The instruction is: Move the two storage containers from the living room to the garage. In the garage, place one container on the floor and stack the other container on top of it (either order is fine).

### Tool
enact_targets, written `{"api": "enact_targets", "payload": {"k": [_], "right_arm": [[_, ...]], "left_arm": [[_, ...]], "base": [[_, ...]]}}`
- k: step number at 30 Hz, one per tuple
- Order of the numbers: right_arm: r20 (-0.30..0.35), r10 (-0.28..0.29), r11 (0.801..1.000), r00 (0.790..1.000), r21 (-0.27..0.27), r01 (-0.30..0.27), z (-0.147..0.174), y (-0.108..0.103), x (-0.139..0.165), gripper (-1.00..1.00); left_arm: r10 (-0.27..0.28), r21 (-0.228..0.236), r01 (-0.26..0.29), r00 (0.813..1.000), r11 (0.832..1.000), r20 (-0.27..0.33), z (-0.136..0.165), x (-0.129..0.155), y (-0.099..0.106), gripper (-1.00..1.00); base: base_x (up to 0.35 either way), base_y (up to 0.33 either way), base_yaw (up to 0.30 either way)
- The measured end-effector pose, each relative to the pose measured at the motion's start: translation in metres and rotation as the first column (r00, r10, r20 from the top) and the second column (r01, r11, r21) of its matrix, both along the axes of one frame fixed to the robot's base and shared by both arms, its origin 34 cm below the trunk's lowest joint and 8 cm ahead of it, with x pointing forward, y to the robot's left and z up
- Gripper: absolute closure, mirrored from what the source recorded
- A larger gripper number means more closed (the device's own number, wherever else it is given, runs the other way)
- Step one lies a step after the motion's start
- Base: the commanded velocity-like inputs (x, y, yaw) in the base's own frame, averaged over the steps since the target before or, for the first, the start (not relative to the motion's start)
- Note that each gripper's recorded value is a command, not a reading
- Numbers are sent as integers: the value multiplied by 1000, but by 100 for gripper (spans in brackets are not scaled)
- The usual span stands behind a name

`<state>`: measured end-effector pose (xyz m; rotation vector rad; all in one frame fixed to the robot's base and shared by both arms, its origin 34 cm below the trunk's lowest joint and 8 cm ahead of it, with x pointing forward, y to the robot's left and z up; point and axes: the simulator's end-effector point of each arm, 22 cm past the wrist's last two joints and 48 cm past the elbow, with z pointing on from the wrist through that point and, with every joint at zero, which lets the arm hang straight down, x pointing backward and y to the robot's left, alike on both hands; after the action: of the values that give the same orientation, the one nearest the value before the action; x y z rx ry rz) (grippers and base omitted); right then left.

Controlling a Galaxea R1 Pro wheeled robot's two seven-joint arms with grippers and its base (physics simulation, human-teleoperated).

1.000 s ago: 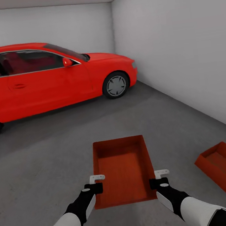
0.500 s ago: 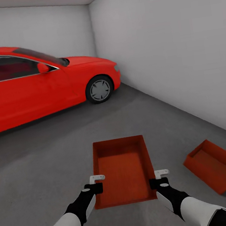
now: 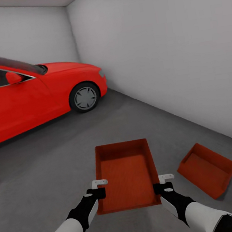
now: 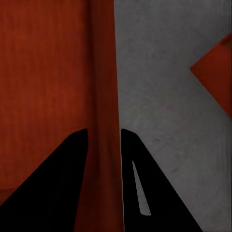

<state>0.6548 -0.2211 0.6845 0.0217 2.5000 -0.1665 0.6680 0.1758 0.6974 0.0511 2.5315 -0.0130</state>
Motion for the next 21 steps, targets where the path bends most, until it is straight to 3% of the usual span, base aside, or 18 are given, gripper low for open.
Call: {"api": "enact_targets", "payload": {"k": [21], "right_arm": [[0, 0, 1000, 1000, 0, 0, 0, 0, 0, 100]], "left_arm": [[0, 0, 0, 1000, 1000, 0, 0, 0, 0, 100]], "base": [[323, 0, -288]]}}
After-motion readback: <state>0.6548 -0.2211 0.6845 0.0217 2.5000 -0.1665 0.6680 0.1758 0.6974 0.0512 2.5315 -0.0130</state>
